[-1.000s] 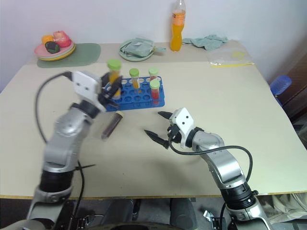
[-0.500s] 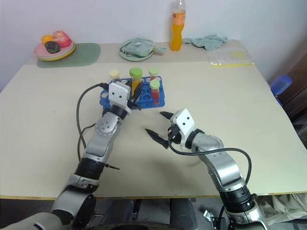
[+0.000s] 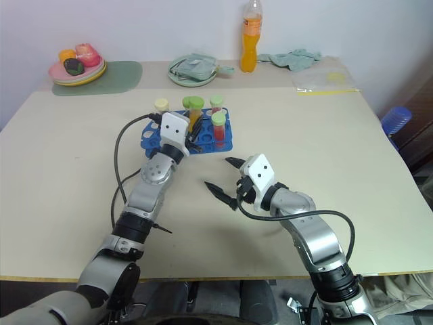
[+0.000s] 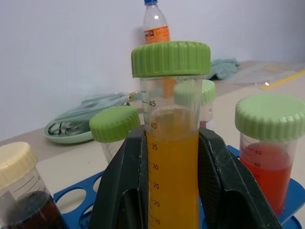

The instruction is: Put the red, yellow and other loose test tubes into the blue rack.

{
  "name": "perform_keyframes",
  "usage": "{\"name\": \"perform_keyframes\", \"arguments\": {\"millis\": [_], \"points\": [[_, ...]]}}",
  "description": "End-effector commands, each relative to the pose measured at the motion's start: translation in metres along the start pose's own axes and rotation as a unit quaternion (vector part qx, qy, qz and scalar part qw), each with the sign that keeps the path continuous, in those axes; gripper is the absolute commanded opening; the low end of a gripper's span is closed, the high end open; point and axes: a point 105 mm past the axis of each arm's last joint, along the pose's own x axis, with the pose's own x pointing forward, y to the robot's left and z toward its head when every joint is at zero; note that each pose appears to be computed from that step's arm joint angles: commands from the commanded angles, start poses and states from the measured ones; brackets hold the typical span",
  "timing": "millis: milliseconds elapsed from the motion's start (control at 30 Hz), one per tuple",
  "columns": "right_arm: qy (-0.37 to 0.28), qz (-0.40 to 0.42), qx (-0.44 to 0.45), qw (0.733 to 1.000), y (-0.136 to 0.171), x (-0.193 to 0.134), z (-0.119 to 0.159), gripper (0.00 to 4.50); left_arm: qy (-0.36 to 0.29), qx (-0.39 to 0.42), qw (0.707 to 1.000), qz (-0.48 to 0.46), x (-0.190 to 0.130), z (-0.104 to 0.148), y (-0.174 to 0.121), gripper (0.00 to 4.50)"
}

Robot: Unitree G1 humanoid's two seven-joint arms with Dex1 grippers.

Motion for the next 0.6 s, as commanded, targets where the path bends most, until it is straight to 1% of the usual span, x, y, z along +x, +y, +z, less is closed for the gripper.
{"name": "perform_keyframes", "arguments": {"millis": [33,167,433,467,533,567,600], "points": [[-0.024,0.002,-0.014,1.0,0.003,-0.001,0.014,4.5,-0.016,0.008,1.0,0.004,0.003,0.007,0.002,0.79],[-0.026,0.001,-0.015,1.0,0.003,0.0,0.015,4.5,-0.014,-0.004,1.0,0.011,0.002,0.002,0.003,0.79],[-0.03,0.002,-0.016,0.999,0.005,0.002,0.017,4.5,-0.01,-0.054,0.998,0.021,-0.003,-0.004,0.005,0.79],[-0.031,0.002,-0.017,0.999,0.005,0.002,0.017,4.5,-0.011,-0.056,0.998,0.025,-0.003,-0.004,0.006,1.83],[-0.032,0.003,-0.016,0.999,0.006,0.003,0.018,4.5,-0.017,-0.062,0.997,0.031,-0.004,-0.002,0.009,2.75],[-0.033,0.003,-0.016,0.999,0.006,0.003,0.018,4.5,-0.022,-0.063,0.997,0.034,-0.004,0.0,0.01,3.38],[-0.033,0.004,-0.016,0.999,0.006,0.003,0.018,4.5,-0.028,-0.065,0.997,0.036,-0.005,0.002,0.011,3.79]]}}
